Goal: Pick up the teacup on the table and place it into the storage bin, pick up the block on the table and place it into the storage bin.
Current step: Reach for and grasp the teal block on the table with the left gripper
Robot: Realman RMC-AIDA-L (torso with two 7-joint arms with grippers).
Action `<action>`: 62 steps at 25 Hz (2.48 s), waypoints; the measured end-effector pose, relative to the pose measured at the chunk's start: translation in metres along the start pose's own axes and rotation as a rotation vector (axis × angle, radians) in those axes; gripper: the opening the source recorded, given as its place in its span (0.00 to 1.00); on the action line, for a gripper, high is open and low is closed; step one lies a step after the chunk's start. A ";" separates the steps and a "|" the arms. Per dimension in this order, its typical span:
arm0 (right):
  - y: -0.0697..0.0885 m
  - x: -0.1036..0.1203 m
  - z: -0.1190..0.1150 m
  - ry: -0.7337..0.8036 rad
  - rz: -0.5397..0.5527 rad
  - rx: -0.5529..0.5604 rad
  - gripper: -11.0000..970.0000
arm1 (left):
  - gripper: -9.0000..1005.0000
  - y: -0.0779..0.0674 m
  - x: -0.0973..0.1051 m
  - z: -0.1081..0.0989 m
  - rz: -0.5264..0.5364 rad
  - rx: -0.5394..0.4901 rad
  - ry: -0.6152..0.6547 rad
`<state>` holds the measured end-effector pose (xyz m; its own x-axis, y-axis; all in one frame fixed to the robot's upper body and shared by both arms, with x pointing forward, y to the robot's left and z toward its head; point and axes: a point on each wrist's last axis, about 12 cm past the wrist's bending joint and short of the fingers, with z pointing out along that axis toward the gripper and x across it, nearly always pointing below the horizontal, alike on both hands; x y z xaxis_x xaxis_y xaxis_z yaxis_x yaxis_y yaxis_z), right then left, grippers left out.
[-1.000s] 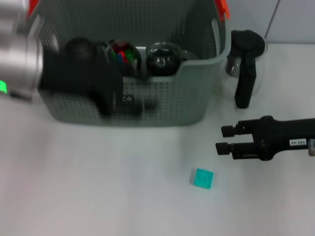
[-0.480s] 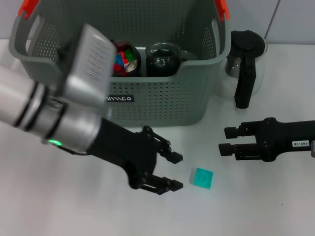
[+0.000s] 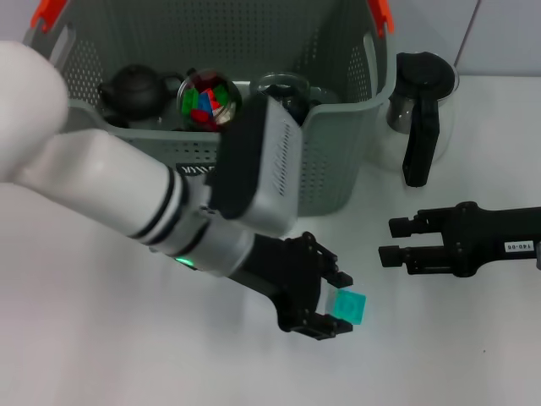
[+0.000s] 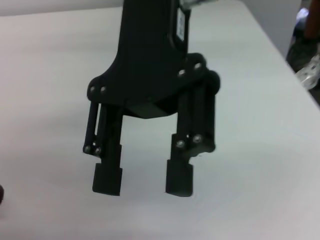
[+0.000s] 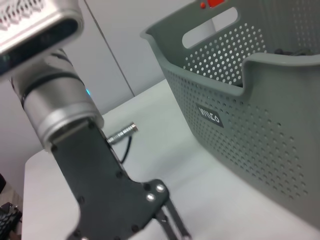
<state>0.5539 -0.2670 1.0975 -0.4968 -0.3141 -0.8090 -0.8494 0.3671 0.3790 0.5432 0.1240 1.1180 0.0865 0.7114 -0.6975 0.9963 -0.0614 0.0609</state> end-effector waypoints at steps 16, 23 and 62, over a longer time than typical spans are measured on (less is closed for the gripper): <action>-0.001 -0.002 0.001 -0.004 -0.008 0.003 0.67 | 0.55 0.008 0.006 0.045 0.047 -0.100 0.097; 0.000 -0.001 0.001 -0.003 -0.004 0.003 0.67 | 0.55 0.008 0.011 0.048 0.021 -0.098 0.110; 0.000 0.002 0.000 0.001 0.003 0.001 0.66 | 0.55 0.009 0.006 0.055 -0.013 -0.112 0.122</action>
<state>0.5528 -0.2674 1.0955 -0.4997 -0.3136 -0.8074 -0.8477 0.3689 0.3813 0.5525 0.0889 1.0748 0.0658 0.7921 -0.6069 0.9905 0.0220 0.1361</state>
